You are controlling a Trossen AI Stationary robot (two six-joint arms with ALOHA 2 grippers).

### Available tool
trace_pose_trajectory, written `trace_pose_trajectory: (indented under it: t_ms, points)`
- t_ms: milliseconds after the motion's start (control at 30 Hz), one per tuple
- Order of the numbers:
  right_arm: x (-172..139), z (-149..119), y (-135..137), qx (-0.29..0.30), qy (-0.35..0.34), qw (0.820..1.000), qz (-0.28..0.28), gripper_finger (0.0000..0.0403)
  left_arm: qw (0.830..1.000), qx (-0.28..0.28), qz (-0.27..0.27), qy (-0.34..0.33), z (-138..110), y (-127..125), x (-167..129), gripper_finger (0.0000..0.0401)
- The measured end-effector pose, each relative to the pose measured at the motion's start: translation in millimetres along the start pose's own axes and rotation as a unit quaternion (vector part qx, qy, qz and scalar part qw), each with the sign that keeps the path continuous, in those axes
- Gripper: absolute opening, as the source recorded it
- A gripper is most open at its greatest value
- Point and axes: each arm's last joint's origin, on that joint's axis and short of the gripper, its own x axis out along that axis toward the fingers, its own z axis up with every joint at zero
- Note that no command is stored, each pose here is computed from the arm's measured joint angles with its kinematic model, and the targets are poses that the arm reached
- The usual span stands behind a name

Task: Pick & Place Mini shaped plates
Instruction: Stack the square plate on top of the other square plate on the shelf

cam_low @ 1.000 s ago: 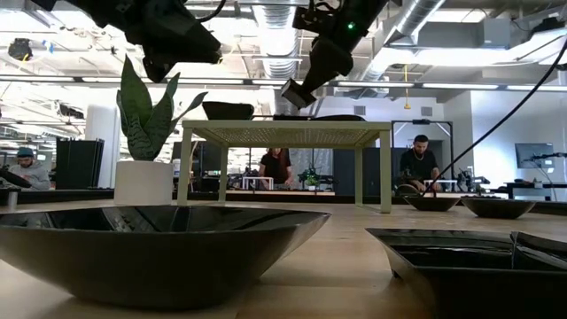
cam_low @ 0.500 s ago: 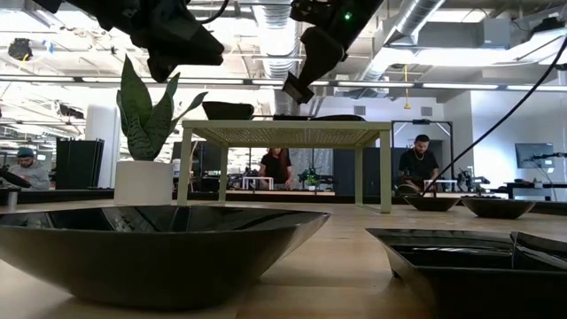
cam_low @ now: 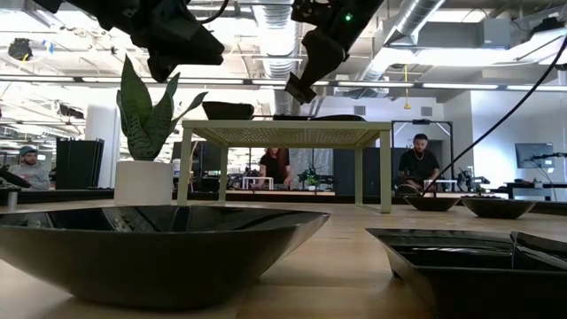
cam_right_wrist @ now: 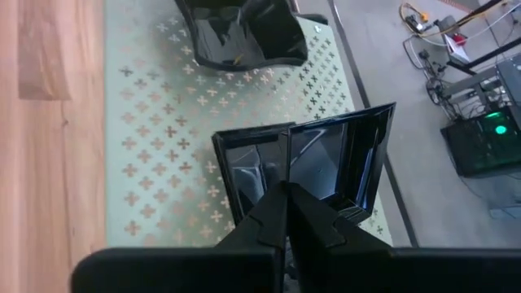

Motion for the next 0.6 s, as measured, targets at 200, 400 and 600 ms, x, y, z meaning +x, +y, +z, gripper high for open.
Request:
trace_pose_trajectory:
  t_ms: [200,400,600]
  points:
    - [-0.9,-0.2,2.0,-0.005,0.002,1.0,0.003,0.0001,1.0,0.0,0.0,0.0,0.0,0.0,0.0,0.0092]
    - [0.6,-0.6,2.9,-0.005,0.003,1.0,0.007,0.0001,1.0,0.0,0.0,0.0,0.0,0.0,0.0,0.0092]
    - [23.7,-3.6,16.7,-0.029,0.024,0.999,0.011,0.0,1.0,0.0,0.0,-0.001,0.2,-0.1,0.0,0.0092]
